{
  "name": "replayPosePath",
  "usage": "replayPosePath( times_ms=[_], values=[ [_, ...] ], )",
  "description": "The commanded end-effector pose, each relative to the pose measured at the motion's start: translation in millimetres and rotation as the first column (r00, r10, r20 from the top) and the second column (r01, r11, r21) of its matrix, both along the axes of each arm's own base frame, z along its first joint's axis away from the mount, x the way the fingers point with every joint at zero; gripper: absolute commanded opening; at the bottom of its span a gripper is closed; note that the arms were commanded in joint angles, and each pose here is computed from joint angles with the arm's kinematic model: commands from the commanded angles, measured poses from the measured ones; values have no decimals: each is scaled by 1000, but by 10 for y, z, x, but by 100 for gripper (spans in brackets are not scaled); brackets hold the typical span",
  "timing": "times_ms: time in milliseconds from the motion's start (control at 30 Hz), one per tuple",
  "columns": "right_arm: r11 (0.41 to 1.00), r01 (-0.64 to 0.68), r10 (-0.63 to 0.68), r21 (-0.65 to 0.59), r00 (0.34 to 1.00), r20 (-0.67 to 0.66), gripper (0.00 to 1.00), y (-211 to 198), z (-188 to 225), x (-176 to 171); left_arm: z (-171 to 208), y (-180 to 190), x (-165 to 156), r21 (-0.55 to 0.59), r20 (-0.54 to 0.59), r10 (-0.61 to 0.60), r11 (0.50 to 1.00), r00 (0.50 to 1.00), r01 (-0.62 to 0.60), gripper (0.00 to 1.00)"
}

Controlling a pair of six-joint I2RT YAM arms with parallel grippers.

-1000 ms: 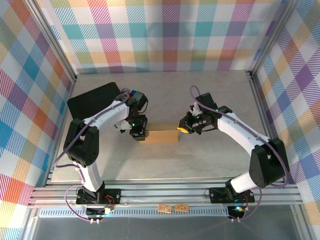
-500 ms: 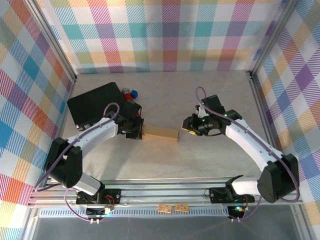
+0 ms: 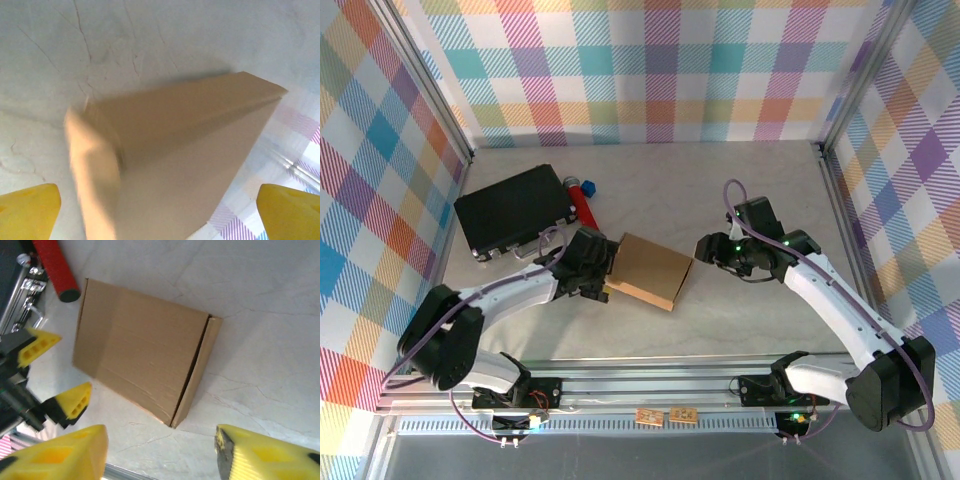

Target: Fold the paper box

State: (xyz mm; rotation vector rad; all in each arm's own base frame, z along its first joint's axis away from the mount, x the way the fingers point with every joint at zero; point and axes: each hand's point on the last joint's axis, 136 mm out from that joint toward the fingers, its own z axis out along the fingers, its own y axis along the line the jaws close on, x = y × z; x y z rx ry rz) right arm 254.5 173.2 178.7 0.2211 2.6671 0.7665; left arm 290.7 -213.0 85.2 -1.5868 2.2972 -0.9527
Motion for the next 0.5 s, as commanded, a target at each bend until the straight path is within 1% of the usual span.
replayPosePath(
  times_ms=[0,67,133,167,233,300,333,367,400,433,467],
  values=[
    [996,35,-34,-78,999,16,99,-186,24,-37,263,90,-191,67,39,-124,990,992,121,100],
    [990,67,-60,-122,996,62,99,-299,143,-12,453,199,-295,153,60,-210,968,976,199,100],
    [984,99,-77,-151,987,145,99,-411,328,21,683,398,-369,282,81,-285,926,955,252,100],
    [980,118,-85,-162,976,199,99,-473,441,36,873,508,-359,371,121,-336,888,934,271,100],
    [961,193,-126,-201,944,304,99,-666,639,65,1276,805,-322,551,184,-389,801,903,233,100],
    [910,332,-214,-247,888,407,99,-973,788,77,1654,1153,-300,713,229,-416,687,880,139,100],
    [869,416,-269,-267,851,450,99,-1151,809,70,1774,1304,-304,767,242,-417,635,876,91,100],
    [803,520,-337,-293,800,497,99,-1380,802,44,1877,1490,-316,818,253,-400,575,881,26,100],
    [741,594,-357,-314,744,565,99,-1567,813,38,1940,1721,-352,862,256,-349,505,901,-49,100],
    [700,628,-336,-340,710,619,99,-1679,769,45,1979,1934,-405,894,261,-287,433,922,-119,100],
    [679,641,-286,-358,680,675,99,-1735,725,69,1990,2183,-499,923,268,-204,336,942,-189,100]
  ],
)
